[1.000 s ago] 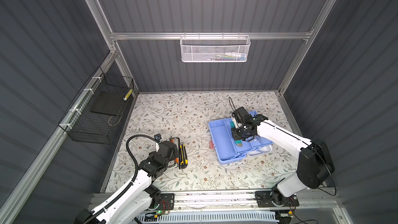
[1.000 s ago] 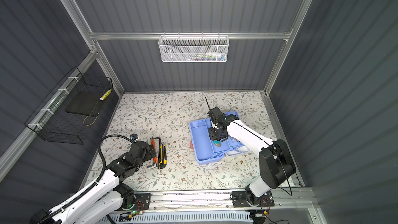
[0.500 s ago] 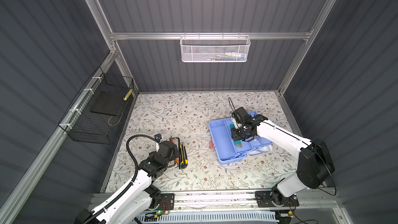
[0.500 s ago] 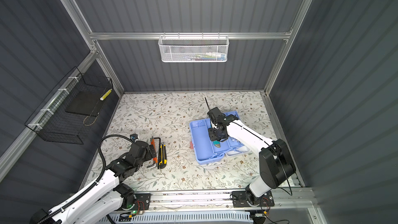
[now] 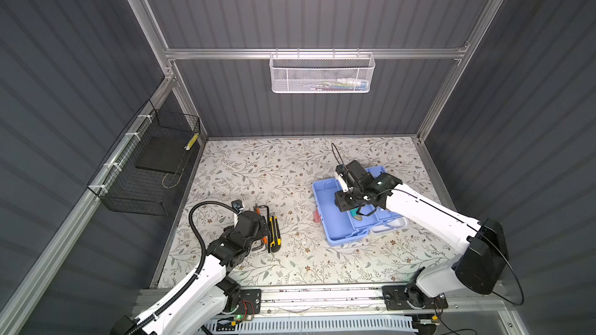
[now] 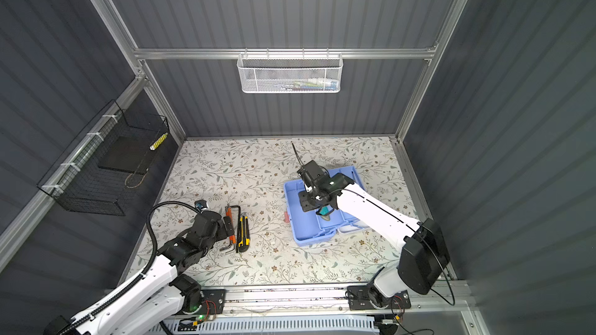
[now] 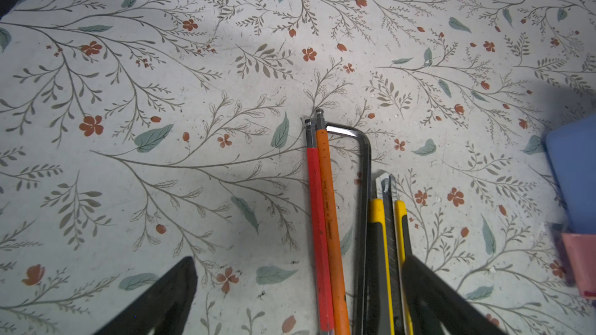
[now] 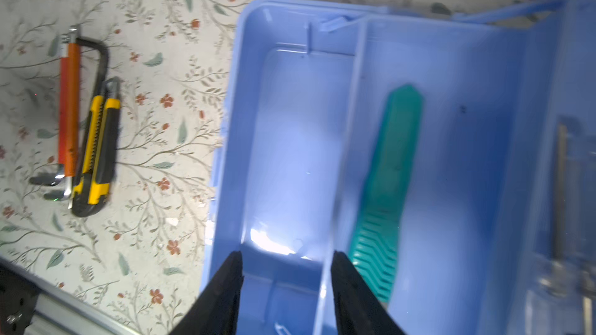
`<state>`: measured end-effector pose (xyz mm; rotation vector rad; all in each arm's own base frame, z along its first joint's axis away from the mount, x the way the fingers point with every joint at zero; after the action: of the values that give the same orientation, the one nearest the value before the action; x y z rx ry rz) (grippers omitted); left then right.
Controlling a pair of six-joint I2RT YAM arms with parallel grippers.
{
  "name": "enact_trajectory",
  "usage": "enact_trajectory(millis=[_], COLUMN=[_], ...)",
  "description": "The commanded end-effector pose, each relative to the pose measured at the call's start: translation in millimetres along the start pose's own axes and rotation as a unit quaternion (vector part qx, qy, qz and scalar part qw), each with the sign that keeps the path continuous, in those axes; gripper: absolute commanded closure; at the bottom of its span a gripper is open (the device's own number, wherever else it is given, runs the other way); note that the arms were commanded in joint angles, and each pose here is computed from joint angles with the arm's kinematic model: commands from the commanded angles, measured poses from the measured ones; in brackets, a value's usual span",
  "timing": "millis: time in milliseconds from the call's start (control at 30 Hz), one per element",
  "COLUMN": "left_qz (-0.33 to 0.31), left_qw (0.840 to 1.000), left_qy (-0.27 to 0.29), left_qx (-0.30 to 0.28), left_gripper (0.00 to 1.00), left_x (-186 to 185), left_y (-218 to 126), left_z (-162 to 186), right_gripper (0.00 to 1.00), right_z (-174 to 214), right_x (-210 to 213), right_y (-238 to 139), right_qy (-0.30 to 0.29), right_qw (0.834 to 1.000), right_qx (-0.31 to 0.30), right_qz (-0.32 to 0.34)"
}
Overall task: Pack the tool kit
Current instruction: 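Move the right gripper back to the yellow-black box cutter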
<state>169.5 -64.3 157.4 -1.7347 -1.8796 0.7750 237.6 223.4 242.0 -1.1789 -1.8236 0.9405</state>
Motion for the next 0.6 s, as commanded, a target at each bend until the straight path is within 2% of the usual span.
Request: enact_trajectory(millis=[0, 233, 467, 567], left_qz=[-0.005, 0.009, -0.018, -0.020], left_qw=[1.000, 1.000, 0.999, 0.999], left_qy=[-0.006, -0.005, -0.025, -0.034], left_qx=[-0.010, -0.017, -0.025, -0.035], left_gripper=[0.00, 0.00, 0.01, 0.01], left_x=[5, 5, 12, 15], left_y=[-3, -5, -8, -10], left_z=[1, 2, 2, 3], right_gripper=[0.50, 0.49, 0.46, 0.46], right_z=[0, 3, 14, 18], right_x=[42, 97, 157, 166], right_y=[2, 40, 90, 113], right_qy=[-0.004, -0.015, -0.063, -0.085], right_qw=[0.998, 0.992, 0.990, 0.989], right_qx=[-0.005, 0.034, 0.070, 0.086], right_qz=[-0.064, -0.119, -0.105, -0.089])
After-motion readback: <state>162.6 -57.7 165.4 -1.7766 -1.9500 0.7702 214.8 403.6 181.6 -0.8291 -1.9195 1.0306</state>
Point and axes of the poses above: each gripper's point midway between its finger pads, its own y axis out along the fingers, its own x axis along the line the jaws close on, z = x × y, the point moved 9 cm from there along -y, back along the fingers, and after that the axes turned 8 degrees about y, right-handed, at the moved point
